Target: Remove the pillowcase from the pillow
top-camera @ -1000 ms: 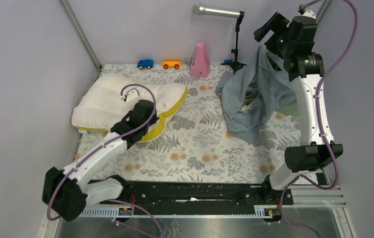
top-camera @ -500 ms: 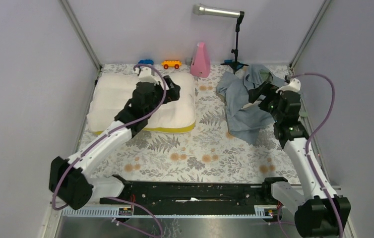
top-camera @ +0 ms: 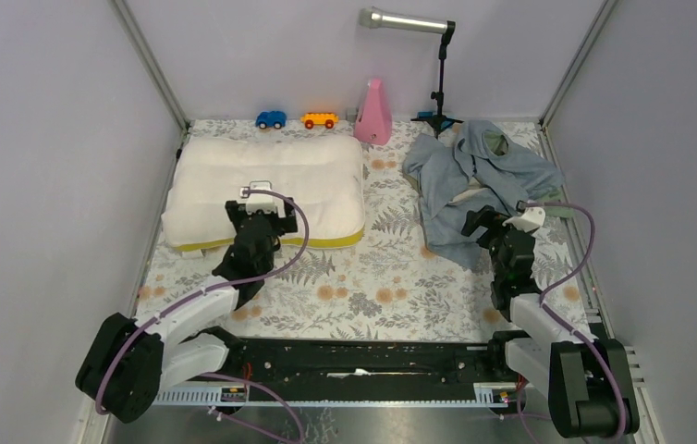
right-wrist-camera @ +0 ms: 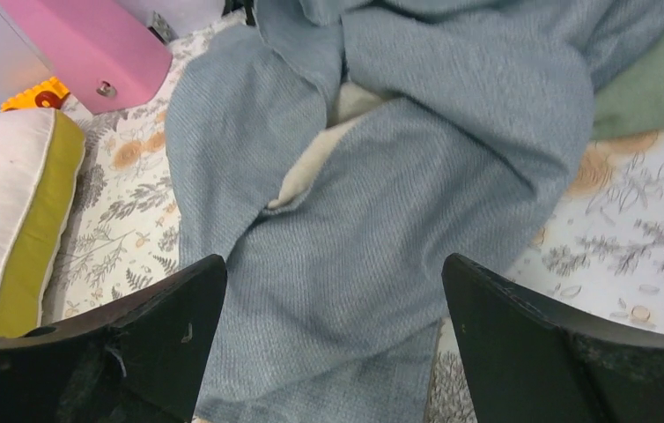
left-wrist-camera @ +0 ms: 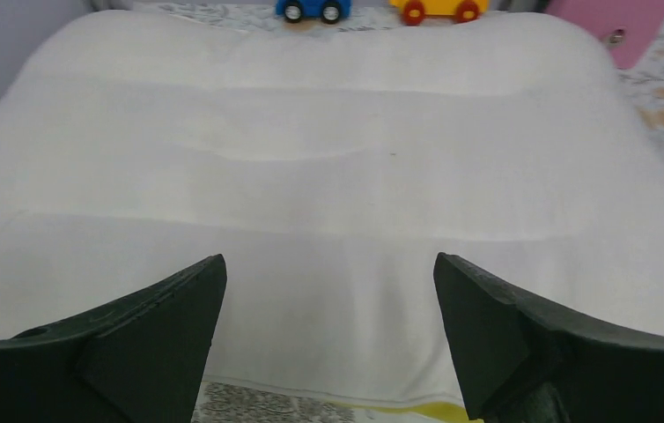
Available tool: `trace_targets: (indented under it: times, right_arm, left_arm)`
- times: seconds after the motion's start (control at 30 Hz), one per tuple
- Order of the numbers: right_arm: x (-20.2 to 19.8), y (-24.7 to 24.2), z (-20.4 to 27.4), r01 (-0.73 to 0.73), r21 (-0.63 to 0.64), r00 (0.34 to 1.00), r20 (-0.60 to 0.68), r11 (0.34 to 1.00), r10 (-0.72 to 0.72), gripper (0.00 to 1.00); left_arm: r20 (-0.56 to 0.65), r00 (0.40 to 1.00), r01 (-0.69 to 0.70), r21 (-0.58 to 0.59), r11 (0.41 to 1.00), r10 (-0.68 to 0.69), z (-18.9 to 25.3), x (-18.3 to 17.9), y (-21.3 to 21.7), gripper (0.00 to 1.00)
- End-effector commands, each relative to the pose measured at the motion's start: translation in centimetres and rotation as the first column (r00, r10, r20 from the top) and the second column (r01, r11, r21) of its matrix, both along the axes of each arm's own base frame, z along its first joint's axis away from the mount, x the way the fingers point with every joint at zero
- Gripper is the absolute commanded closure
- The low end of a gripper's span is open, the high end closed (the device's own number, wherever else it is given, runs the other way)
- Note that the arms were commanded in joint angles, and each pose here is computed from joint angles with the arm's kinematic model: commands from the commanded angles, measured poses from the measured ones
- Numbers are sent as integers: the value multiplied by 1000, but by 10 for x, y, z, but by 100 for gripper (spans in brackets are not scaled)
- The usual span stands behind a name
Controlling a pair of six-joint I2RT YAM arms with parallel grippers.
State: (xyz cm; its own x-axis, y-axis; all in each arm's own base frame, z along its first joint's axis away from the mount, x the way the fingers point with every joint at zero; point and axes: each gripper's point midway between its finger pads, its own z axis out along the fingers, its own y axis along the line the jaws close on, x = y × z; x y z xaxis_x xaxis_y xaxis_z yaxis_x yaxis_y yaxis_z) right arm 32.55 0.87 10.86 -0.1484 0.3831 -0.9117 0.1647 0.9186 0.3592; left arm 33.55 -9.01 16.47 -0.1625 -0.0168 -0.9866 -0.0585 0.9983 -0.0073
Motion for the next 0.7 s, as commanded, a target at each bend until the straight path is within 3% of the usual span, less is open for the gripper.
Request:
trace_targets:
  times: [0.0,0.1,0.27,0.4,0.6,0.67]
  right_arm:
    - [23,-4,58,-12,-159,985,166,987,39,0]
    - [24,-9,42,-13,-272,987,151,962,56,0]
    - [33,-16,23,-5,-323,996,83,946,33,0]
    - [36,-24,31,66,-328,986,169,943,-10,0]
    - [52,-22,26,28,-375,994,106,927,13,0]
    - [54,-19,13,-19,-377,1000,15,926,27,0]
  left_arm:
    - [205,975,-100,55,993,87,37,11,33,1]
    - [178,980,-95,34,995,87,14,14,42,1]
    - [124,989,-82,2,997,81,-18,25,59,1]
    - [110,990,-87,11,996,85,-30,28,72,1]
    - [71,996,-58,-9,998,58,-47,38,78,2]
    - [93,995,-33,9,999,32,-47,40,76,3]
